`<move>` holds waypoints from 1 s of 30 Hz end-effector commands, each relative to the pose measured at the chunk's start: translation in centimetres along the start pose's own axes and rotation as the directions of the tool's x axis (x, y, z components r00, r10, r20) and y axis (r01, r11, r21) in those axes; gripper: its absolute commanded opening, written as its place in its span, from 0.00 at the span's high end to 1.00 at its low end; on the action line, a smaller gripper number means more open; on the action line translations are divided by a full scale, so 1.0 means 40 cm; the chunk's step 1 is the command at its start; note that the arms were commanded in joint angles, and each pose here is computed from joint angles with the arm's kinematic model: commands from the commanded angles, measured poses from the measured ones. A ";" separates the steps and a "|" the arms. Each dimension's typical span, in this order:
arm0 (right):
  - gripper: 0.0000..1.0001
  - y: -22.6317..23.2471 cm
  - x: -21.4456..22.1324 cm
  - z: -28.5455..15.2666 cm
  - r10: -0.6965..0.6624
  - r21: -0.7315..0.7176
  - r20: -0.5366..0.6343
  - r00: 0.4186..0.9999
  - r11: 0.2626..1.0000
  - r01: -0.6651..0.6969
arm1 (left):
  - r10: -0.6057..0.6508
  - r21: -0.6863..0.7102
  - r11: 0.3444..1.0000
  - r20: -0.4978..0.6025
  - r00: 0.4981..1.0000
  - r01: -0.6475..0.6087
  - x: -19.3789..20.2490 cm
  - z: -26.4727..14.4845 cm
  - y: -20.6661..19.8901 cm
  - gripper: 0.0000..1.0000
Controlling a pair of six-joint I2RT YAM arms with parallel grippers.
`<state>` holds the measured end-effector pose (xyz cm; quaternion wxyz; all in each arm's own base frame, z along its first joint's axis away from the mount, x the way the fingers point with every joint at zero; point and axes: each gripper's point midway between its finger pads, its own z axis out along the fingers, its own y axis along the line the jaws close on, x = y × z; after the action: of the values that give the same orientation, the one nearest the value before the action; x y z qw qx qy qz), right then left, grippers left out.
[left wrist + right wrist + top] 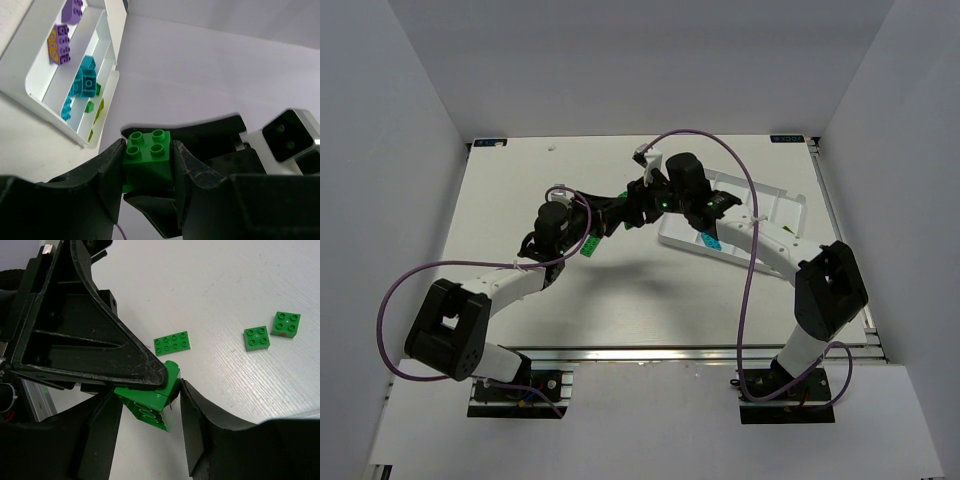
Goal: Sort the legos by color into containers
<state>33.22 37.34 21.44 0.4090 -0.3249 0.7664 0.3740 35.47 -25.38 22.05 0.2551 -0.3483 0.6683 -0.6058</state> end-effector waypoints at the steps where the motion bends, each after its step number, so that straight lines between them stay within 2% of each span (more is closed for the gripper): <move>1: 0.50 -0.003 -0.060 -0.010 -0.063 0.010 0.074 0.995 0.998 0.062 | 0.003 0.051 0.999 -0.019 1.000 -0.002 0.012 -0.006 -0.029 0.92; 5: 0.67 0.017 -0.045 -0.023 -0.074 -0.027 0.064 0.995 0.997 0.076 | 0.000 0.053 0.999 -0.019 1.000 0.001 0.011 -0.001 -0.027 0.92; 6: 0.76 0.019 -0.039 -0.028 -0.078 -0.029 0.058 0.995 0.996 0.080 | 0.001 0.054 0.999 -0.019 1.000 0.000 0.011 0.000 -0.028 0.92; 10: 0.86 0.025 -0.023 -0.051 -0.074 -0.030 0.050 0.996 0.997 0.075 | 0.022 0.042 0.999 -0.007 1.000 -0.022 0.003 0.008 -0.023 0.93; 15: 0.90 0.048 -0.004 -0.103 -0.068 -0.035 0.044 0.997 0.997 0.069 | 0.053 0.029 0.998 0.014 0.998 -0.053 -0.010 0.013 -0.013 0.94; 30: 0.90 0.031 0.062 -0.177 -0.006 -0.024 0.029 1.000 1.000 0.007 | 0.060 0.010 0.998 0.030 0.998 -0.060 -0.026 0.013 0.006 0.95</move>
<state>29.40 33.43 21.38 0.4296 -0.3445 0.7469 0.3728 32.49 -28.42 21.87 0.2028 -0.2791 0.6942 -0.6317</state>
